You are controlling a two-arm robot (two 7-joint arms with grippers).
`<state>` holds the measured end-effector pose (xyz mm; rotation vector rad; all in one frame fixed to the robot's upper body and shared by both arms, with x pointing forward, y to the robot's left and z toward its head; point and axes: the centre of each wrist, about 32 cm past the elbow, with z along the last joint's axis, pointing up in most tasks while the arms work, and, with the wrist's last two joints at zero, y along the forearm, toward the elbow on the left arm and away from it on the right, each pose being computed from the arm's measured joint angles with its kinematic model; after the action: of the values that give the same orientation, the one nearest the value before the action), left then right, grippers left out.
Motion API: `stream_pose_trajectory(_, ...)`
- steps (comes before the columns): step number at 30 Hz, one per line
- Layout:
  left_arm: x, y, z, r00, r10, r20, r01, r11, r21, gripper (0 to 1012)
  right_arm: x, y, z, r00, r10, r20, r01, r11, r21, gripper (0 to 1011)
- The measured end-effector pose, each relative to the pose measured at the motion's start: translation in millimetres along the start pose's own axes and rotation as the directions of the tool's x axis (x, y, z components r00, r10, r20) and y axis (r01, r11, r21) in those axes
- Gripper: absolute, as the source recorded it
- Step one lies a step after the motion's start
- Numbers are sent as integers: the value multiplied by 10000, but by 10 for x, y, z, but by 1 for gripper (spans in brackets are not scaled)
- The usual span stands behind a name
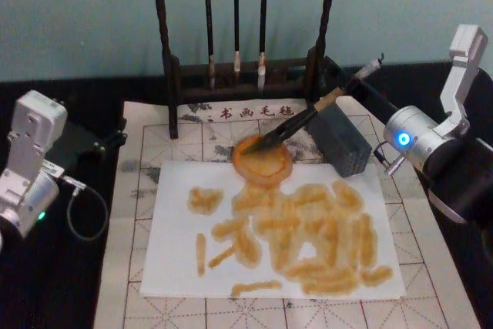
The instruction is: Pick up the brush from the inkstone, write on the paper, then place the brush back to its original position.
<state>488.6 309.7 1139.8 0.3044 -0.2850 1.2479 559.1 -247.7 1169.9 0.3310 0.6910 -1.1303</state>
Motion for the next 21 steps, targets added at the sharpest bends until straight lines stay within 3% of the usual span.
stream_pose_trajectory(9, 0, 0, 0, 10000, 0, 0, 0, 10000, 1, 1001, 0, 0, 0, 10000, 4, 0, -4, 10000, 5, 1000)
stream_pose_trajectory(21, 0, 0, 0, 10000, 0, 1, 0, 10000, 1, 1001, 23, -1, 1, 9999, -63, -126, 64, 10000, 34, 1000)
